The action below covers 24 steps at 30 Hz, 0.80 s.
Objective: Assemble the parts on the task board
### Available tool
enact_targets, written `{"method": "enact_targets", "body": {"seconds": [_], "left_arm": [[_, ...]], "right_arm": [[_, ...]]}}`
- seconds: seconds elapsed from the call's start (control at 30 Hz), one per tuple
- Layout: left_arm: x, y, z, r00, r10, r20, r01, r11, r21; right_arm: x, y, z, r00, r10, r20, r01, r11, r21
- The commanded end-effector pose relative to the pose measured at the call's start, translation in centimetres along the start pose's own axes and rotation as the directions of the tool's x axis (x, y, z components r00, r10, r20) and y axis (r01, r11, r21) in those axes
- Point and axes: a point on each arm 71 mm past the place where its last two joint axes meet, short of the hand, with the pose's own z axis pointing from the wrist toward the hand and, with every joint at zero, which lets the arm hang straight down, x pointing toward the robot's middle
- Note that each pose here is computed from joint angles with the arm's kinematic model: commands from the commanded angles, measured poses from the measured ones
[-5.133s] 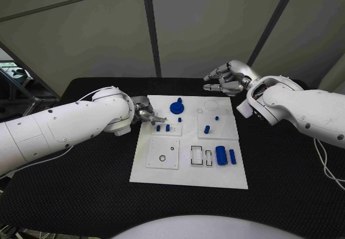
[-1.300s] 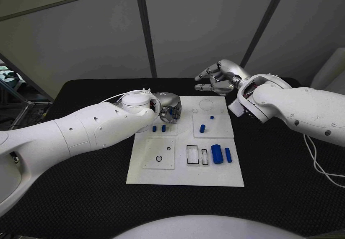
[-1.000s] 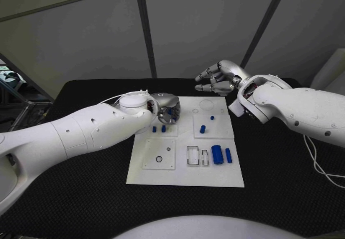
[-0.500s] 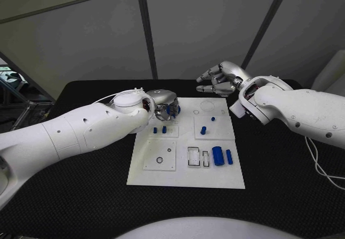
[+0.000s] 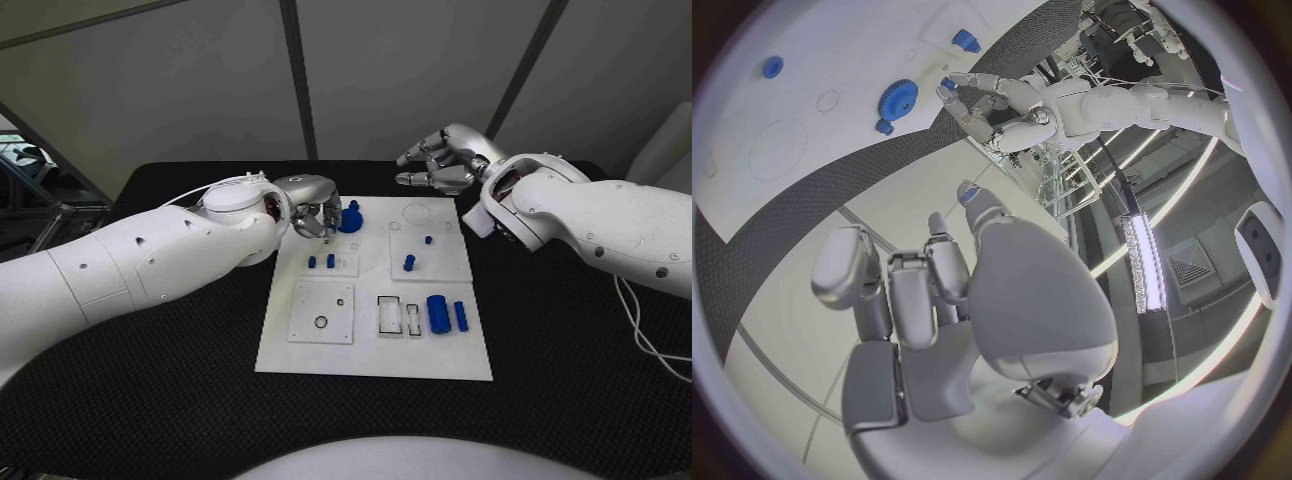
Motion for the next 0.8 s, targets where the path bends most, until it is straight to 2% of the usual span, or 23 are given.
{"method": "enact_targets", "body": {"seconds": [0.03,0.47,0.8], "left_arm": [[-0.02,0.36,-0.3,1.0,-0.021,-0.011,0.021,1.0,-0.018],[0.52,1.31,-0.9,0.999,-0.029,-0.034,0.027,0.999,-0.044],[1.22,1.33,-0.88,0.998,-0.039,-0.054,0.037,0.998,-0.045]], "right_arm": [[-0.1,0.1,0.0,1.0,-0.003,-0.001,0.003,1.0,-0.009],[-0.1,0.1,0.0,1.0,-0.003,0.0,0.003,1.0,-0.009],[-0.1,0.1,0.0,1.0,-0.003,0.0,0.003,1.0,-0.009]]}}
